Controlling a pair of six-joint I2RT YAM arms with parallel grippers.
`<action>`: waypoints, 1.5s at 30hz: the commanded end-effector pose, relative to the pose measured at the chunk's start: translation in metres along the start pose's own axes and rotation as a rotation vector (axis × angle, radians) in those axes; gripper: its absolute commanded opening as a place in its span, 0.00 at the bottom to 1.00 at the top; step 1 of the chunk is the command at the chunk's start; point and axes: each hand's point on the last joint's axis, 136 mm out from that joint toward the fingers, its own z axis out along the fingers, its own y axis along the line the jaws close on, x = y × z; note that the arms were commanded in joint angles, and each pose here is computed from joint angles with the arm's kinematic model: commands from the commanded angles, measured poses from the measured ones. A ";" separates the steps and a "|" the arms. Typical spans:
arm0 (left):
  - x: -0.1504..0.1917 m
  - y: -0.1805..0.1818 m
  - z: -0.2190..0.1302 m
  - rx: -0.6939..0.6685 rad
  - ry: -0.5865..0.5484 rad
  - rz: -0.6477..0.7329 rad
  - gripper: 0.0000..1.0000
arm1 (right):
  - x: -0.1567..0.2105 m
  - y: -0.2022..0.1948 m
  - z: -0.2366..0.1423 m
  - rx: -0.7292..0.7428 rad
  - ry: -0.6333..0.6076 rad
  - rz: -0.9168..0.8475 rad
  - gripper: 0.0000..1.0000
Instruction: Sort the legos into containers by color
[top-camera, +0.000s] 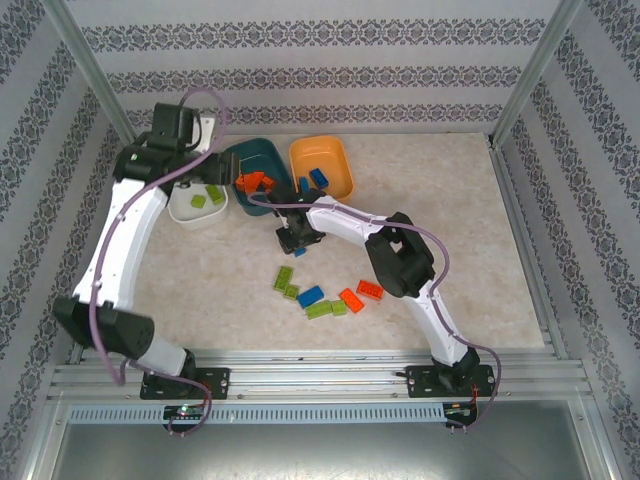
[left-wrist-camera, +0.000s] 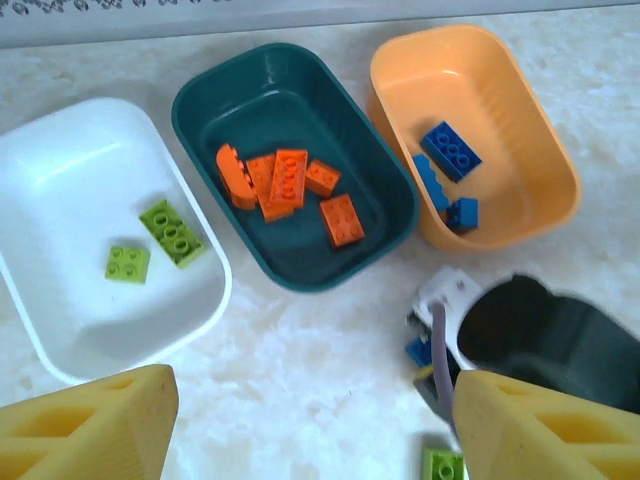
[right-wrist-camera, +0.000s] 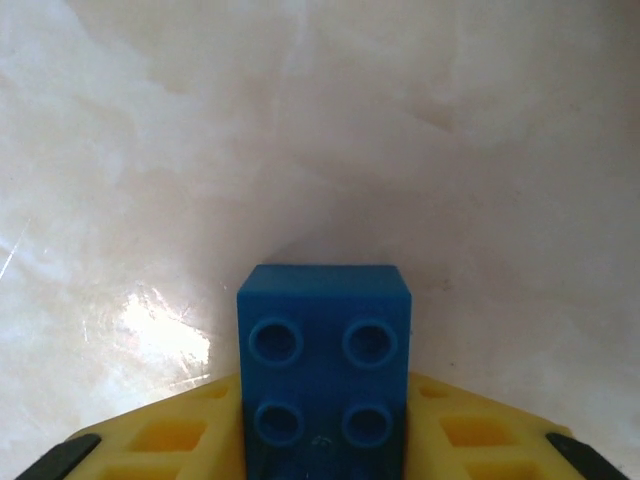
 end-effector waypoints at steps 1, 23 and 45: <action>0.017 -0.010 -0.017 0.080 -0.050 -0.036 0.73 | -0.003 -0.011 -0.025 0.014 -0.045 0.029 0.33; 0.191 -0.151 0.007 0.470 0.101 0.178 0.77 | -0.120 -0.104 -0.147 -0.341 -0.386 0.477 0.28; 0.296 -0.295 0.069 0.553 0.299 0.641 0.88 | -0.175 -0.154 -0.065 -0.383 -0.362 0.578 0.37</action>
